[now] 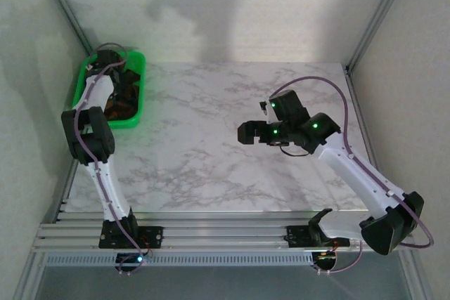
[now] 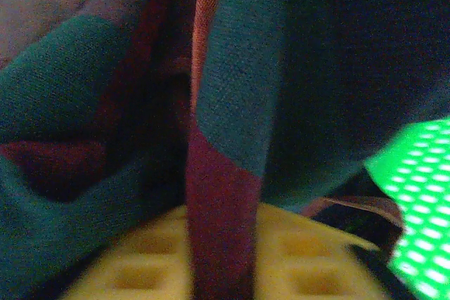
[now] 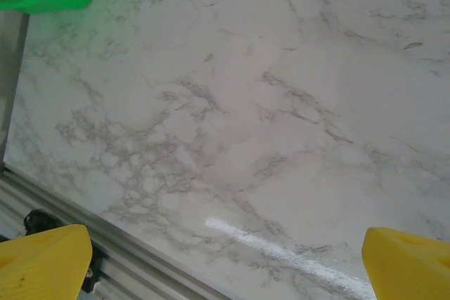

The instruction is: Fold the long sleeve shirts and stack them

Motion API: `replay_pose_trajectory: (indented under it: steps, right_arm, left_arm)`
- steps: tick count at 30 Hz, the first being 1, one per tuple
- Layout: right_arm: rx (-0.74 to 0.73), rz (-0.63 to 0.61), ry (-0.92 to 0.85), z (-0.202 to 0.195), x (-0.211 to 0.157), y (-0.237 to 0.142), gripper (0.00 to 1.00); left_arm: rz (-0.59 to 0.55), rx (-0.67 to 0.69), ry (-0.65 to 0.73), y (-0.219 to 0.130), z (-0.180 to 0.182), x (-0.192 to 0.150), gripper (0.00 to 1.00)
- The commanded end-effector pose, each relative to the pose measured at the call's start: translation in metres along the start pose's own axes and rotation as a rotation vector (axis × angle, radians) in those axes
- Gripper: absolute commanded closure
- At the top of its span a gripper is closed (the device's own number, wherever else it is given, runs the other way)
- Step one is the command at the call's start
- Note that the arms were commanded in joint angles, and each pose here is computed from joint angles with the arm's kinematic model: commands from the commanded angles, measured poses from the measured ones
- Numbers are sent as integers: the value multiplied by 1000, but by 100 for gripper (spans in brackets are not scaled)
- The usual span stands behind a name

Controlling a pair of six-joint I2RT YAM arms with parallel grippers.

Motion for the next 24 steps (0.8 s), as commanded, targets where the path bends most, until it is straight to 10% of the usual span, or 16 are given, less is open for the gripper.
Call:
replay_pose_trajectory:
  steps: [1, 7, 14, 18, 24]
  right_arm:
    - [-51, -53, 32, -10, 1, -12, 1]
    - [-78, -134, 68, -21, 8, -27, 1]
    - [-70, -198, 120, -28, 25, -34, 1]
    - [-57, -222, 139, -28, 33, -33, 1]
    - [-78, -266, 158, -37, 41, -42, 1]
  left_arm:
    - [-133, -306, -70, -81, -45, 55, 100]
    - [-529, -829, -44, -335, -108, 121, 100]
    - [-847, -1326, 95, -588, -143, 102, 100]
    - [-883, -1628, 109, -665, -148, 71, 100]
    - [-717, -1800, 208, -681, -189, 9, 100]
Point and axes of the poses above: each hand's point on the last joint's axis, 136 mm out from that joint toward the fingers, its own y axis out along the fingers, its own z axis along the line the jaws close on, x = y × z, the point moved 2 cm from there along -y, back along the fingers, and after that the axes turned 1 degree about -y, right-handed, at the moved point
